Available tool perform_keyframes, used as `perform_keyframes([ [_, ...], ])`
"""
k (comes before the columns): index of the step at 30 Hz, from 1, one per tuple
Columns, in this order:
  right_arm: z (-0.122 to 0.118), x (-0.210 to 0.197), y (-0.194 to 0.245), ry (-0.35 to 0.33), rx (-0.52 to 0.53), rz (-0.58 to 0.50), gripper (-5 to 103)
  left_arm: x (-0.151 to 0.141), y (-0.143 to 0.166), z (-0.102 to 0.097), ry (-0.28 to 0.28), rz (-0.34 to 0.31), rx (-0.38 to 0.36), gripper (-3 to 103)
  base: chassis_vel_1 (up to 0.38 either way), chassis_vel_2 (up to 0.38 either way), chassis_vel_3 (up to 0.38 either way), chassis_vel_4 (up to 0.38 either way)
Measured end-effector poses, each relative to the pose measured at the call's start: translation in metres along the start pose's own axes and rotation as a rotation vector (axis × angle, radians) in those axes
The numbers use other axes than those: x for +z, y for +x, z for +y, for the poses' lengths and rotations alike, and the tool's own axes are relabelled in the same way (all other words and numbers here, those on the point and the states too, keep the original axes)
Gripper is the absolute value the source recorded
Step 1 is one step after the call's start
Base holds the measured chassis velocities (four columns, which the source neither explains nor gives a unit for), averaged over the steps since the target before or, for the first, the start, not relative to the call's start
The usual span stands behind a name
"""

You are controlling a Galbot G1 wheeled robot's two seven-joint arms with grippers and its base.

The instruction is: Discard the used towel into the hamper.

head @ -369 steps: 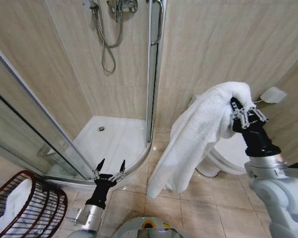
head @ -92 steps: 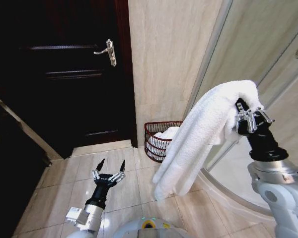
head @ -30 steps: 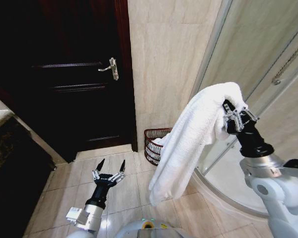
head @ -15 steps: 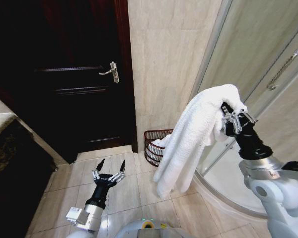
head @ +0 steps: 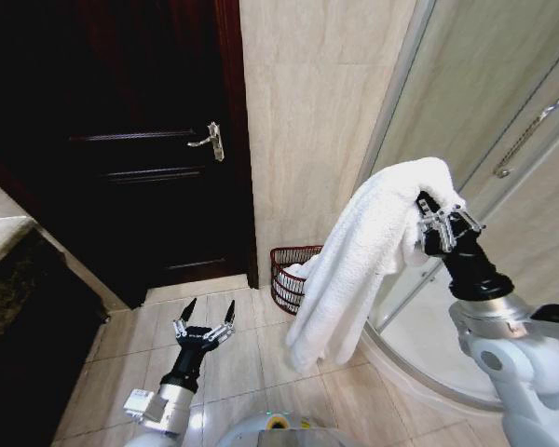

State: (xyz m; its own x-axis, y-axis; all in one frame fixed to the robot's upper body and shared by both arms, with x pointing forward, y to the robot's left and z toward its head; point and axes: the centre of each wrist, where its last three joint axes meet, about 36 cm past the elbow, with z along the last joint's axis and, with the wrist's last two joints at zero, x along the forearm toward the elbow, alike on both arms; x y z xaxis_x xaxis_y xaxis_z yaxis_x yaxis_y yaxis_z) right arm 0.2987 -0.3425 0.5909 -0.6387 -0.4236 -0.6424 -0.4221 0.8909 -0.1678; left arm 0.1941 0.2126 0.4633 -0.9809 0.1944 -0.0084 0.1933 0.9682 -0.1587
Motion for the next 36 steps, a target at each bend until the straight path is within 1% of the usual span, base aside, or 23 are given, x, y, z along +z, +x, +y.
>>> perform_keyframes([
  [15, -0.001, 0.001, -0.001, -0.002, 0.005, 0.003, 8, 0.0, 0.0, 0.0, 0.0, 0.0, 0.0, 100, 0.0, 0.0, 0.0, 0.0],
  [24, 0.005, -0.006, -0.004, -0.002, 0.041, 0.002, 8, 0.0, 0.0, 0.0, 0.0, 0.0, 0.0, 100, 0.0, 0.0, 0.0, 0.0],
  [26, 0.009, -0.008, -0.004, -0.019, 0.089, 0.017, 8, 0.0, 0.0, 0.0, 0.0, 0.0, 0.0, 100, 0.0, 0.0, 0.0, 0.0],
  [28, 0.011, -0.009, -0.004, -0.026, 0.101, 0.021, 8, 0.0, 0.0, 0.0, 0.0, 0.0, 0.0, 100, 0.0, 0.0, 0.0, 0.0],
  [30, 0.017, -0.008, -0.002, -0.057, 0.138, 0.037, 8, 0.0, 0.0, 0.0, 0.0, 0.0, 0.0, 100, 0.0, 0.0, 0.0, 0.0],
  [36, 0.021, -0.009, -0.003, -0.077, 0.155, 0.039, 8, 0.0, 0.0, 0.0, 0.0, 0.0, 0.0, 100, 0.0, 0.0, 0.0, 0.0],
])
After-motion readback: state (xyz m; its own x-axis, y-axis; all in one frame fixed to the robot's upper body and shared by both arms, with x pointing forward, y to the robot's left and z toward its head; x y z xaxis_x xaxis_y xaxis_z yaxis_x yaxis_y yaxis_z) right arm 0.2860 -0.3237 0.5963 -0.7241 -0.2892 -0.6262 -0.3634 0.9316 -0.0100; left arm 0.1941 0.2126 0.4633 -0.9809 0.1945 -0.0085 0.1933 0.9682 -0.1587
